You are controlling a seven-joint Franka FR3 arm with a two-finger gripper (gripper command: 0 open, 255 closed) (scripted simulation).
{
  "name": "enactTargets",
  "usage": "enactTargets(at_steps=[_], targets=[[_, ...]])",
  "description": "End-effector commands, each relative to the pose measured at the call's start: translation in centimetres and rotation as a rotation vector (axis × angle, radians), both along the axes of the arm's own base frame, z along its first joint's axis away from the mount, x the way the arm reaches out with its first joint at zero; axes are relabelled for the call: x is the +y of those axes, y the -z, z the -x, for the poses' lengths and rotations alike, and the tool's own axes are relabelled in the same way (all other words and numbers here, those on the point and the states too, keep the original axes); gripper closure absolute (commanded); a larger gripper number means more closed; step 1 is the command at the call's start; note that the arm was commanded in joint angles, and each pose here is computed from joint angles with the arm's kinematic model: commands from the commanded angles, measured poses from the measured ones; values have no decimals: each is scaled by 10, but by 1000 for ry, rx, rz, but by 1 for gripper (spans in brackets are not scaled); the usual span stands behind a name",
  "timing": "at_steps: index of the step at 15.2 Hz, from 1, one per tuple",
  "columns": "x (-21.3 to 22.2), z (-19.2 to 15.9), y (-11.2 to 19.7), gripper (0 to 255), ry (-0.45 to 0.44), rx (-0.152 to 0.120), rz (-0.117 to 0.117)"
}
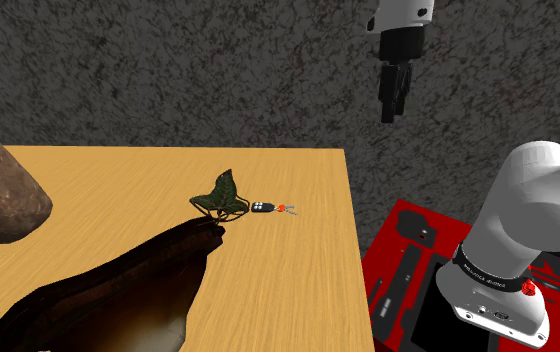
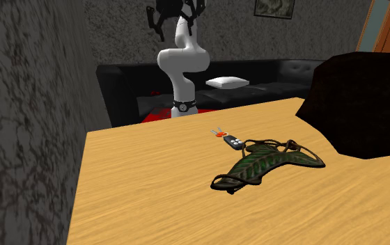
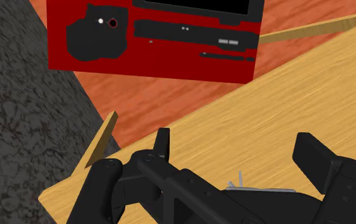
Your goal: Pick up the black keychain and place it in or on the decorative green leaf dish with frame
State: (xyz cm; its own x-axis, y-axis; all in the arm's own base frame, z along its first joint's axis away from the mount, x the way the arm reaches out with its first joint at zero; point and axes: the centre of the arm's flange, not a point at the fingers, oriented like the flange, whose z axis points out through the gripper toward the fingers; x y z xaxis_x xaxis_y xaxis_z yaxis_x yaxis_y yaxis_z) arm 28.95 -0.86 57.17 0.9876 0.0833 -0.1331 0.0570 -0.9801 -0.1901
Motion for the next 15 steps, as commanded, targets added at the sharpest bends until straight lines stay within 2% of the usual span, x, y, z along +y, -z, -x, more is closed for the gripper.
enactTargets(at_steps=[1, 15], targets=[[0, 0, 0, 0, 0, 0, 0], [103, -101, 110, 0, -126, -115, 81]])
